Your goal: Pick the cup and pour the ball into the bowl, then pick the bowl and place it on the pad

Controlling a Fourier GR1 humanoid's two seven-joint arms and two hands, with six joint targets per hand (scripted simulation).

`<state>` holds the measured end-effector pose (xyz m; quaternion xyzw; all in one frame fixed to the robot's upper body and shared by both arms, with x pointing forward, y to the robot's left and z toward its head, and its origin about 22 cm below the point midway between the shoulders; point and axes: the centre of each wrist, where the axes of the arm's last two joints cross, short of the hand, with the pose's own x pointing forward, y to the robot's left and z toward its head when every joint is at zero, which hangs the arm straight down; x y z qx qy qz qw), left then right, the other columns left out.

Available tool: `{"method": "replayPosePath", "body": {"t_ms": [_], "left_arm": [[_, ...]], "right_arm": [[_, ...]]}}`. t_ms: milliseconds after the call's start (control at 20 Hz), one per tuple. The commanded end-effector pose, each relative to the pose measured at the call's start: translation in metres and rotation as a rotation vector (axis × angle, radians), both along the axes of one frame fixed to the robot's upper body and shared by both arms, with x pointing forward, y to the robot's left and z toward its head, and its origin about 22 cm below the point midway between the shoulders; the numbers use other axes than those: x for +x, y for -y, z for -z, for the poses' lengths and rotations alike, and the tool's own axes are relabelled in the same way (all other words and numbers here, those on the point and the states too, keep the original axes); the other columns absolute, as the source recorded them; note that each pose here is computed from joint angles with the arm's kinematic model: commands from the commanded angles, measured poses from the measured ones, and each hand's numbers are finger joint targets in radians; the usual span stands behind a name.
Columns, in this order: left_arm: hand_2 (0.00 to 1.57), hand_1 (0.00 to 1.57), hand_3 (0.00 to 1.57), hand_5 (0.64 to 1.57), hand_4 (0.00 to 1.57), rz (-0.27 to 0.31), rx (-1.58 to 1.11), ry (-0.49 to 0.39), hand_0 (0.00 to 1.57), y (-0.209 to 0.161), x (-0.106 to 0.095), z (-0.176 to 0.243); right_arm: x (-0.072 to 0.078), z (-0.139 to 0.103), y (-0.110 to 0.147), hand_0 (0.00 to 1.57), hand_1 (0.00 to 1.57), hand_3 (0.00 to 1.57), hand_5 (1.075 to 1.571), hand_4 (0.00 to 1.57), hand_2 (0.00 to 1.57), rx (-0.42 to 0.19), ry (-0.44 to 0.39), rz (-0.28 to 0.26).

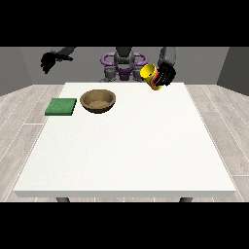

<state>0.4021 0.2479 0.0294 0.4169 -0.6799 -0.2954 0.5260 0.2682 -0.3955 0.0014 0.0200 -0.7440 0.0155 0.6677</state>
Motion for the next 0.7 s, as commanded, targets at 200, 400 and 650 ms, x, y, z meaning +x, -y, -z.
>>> {"method": "replayPosePath", "body": {"t_ms": [200, 400, 650], "left_arm": [[1.57, 1.54, 1.57, 1.165, 1.57, -0.022, 0.335, 0.027, 1.54, 0.06, 0.015, -0.018], [1.57, 1.55, 1.57, 1.298, 1.53, 0.008, 0.569, 0.049, 1.55, 0.08, 0.021, -0.027], [1.57, 1.48, 1.57, 1.204, 1.57, 0.125, 0.829, 0.067, 1.48, 0.152, 0.012, -0.026]], "right_arm": [[-0.01, 0.011, 0.018, 0.0, 0.0, 0.0, 1.57, 0.0, 0.0, 0.003, -0.029, -0.01], [-0.006, 0.025, -0.01, 0.0, 0.0, 0.0, 1.571, 0.0, 0.0, 0.028, -0.056, -0.039], [0.011, 0.0, 0.011, 0.0, 0.0, 0.0, 1.571, 0.0, 0.0, 0.02, -0.034, -0.037]]}}
